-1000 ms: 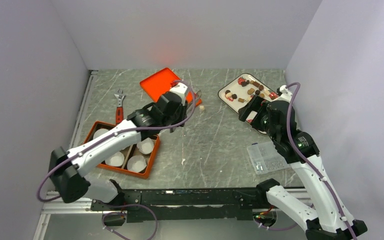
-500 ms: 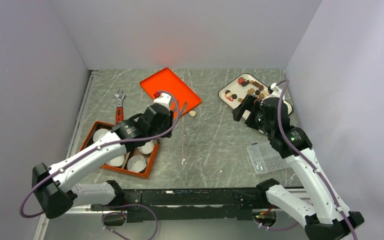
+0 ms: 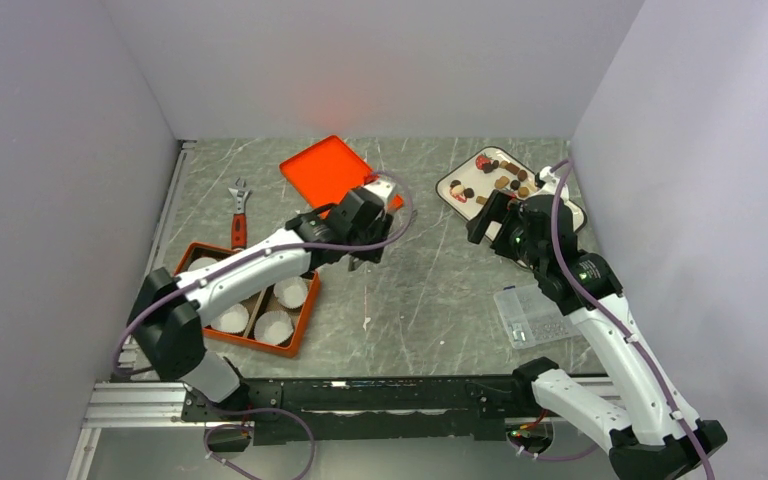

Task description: Pack the chocolate

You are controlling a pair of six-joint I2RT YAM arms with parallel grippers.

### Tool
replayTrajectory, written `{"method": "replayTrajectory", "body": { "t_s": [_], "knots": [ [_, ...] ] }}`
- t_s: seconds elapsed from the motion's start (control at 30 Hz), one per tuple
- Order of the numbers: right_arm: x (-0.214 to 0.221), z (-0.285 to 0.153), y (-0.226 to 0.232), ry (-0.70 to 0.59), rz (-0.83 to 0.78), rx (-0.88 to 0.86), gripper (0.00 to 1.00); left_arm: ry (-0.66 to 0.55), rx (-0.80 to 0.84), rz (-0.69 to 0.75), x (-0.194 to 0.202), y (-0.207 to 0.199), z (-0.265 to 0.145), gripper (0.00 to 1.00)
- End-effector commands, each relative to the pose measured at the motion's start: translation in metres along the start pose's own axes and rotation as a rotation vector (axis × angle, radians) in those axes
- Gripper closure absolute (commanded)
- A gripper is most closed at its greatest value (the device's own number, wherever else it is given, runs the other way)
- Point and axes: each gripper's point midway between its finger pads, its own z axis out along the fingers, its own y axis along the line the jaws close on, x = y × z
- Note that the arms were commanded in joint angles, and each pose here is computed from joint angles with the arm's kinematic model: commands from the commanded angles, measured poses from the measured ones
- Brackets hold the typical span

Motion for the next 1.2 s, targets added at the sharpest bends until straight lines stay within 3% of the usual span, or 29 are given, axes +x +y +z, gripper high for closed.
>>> {"method": "replayTrajectory", "body": {
  "t_s": [0.0, 0.23, 0.47, 1.17],
  "knots": [
    [-0.026, -0.016, -0.001, -0.084, -0.001, 0.019, 0.0, -0.16, 0.116, 0.047, -0.069, -0.035, 0.011, 0.5],
    [-0.043, -0.038, -0.01, -0.159, 0.034, 0.062, 0.0, -0.197, 0.189, 0.148, -0.117, -0.071, 0.051, 0.5],
    [-0.058, -0.052, -0.012, -0.206, 0.046, 0.078, 0.0, -0.191, 0.206, 0.207, -0.138, -0.091, 0.091, 0.5],
    [-0.05, -0.043, -0.017, -0.172, 0.028, 0.109, 0.0, -0.138, 0.198, 0.238, -0.126, -0.093, 0.171, 0.53]
  ]
}}
